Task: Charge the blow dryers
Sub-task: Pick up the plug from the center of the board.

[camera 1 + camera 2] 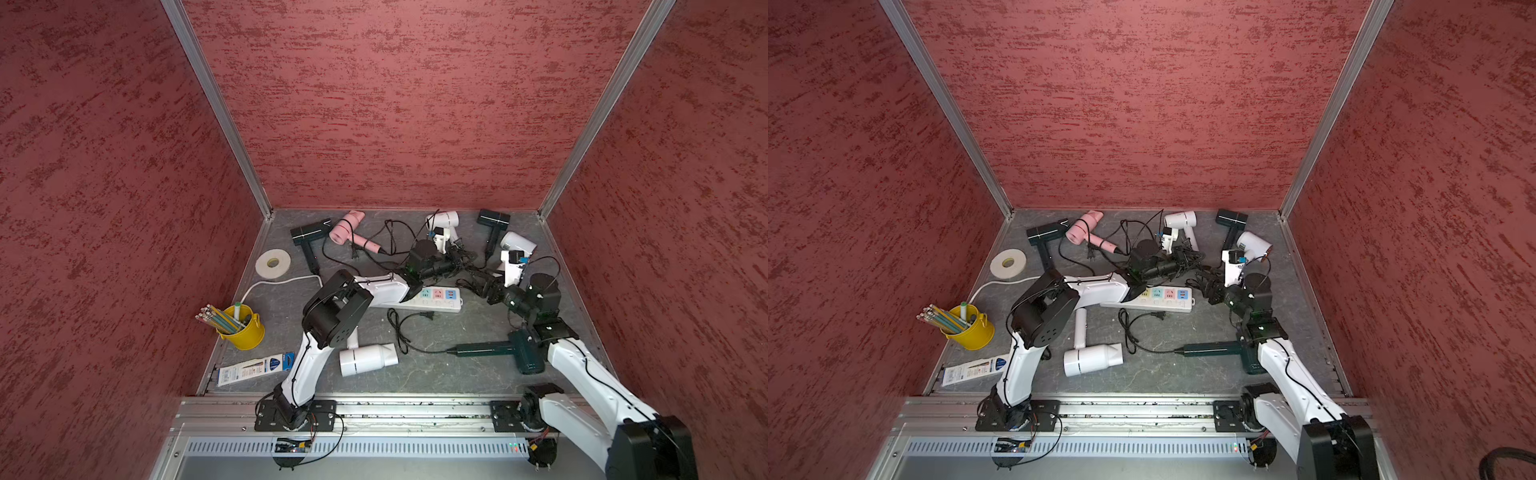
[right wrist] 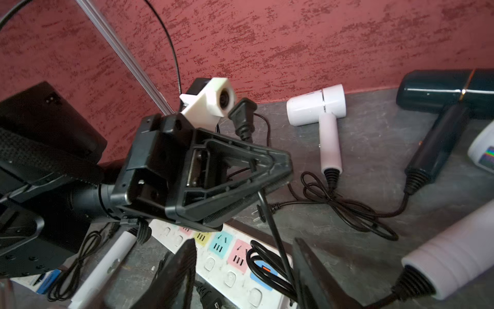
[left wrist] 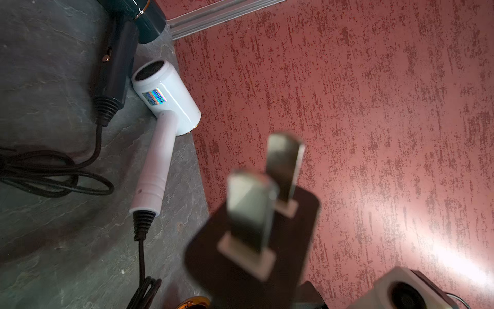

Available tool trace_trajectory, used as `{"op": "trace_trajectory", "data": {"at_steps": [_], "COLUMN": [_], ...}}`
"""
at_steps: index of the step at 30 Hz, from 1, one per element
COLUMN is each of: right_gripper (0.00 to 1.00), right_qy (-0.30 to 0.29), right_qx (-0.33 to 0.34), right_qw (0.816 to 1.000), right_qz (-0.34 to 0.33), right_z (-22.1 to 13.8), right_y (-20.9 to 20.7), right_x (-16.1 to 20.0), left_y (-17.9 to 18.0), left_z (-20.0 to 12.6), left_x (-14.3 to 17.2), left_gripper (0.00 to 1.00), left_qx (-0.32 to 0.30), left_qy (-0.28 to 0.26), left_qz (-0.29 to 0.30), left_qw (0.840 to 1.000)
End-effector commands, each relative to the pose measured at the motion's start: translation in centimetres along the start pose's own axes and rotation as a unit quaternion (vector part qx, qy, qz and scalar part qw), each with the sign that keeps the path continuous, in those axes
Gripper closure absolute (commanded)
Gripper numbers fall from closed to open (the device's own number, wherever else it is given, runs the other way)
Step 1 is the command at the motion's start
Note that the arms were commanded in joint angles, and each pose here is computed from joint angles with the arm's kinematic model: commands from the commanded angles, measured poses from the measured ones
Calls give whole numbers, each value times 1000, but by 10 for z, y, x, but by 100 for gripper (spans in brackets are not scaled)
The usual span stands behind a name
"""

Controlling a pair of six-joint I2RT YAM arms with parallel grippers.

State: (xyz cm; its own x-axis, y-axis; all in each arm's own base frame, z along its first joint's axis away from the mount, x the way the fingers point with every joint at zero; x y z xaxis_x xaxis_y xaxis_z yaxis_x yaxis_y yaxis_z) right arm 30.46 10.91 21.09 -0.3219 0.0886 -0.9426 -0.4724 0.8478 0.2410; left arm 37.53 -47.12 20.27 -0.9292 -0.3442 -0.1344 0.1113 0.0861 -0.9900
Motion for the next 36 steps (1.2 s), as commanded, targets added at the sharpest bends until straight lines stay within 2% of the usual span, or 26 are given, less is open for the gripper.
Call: {"op": "trace_trajectory", "data": {"at_steps": [1, 4, 9, 19, 24, 27, 29, 32, 36], "right_gripper": [45, 51, 55, 66, 68, 76, 82, 100, 100], "right_qy": [-20, -7, 9, -1, -5, -3, -4, -4, -8], "right_qx": [55, 75, 98, 78, 71, 71, 73, 83, 117], "right_qw": [997, 995, 993, 995, 995, 995, 994, 993, 990], "right_qz": [-59, -64, -66, -65, -69, -74, -77, -83, -78], "right_z": [0, 6, 16, 28, 32, 34, 32, 30, 22], "right_y": [-10, -19, -30, -28, -28, -29, -29, -31, -38], "right_x": [-7, -5, 0, -2, -1, 0, -1, -3, -5], "left_y": [-30, -30, -31, -33, -32, -33, -32, -32, -29], "left_z": [-6, -5, -5, -8, -7, -7, -8, -11, -24], "left_x": [1, 3, 8, 12, 15, 18, 19, 19, 18], "left_gripper": [97, 97, 97, 97, 97, 95, 90, 74, 51], "left_qx": [33, 34, 41, 47, 44, 45, 42, 39, 27], "left_qy": [-7, -7, -5, -7, -6, -6, -6, -8, -18], "left_qz": [-11, -19, -30, -48, -58, -59, -59, -54, -43], "left_qw": [999, 999, 999, 998, 997, 997, 997, 998, 999]}}
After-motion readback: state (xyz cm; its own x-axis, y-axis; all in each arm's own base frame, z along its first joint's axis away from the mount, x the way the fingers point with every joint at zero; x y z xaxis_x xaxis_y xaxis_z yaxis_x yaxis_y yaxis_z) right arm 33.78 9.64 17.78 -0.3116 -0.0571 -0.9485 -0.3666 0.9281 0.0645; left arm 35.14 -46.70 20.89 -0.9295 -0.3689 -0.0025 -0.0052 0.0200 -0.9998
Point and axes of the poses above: each gripper's point midway between its finger pads, its own z axis out along the fingers, its own y axis along the line the jaws close on, x = y × z, the point moved 2 cm from there along -z, back along the fingers, and after that the axes turned 6 degrees about -z, right-handed, at the moved point
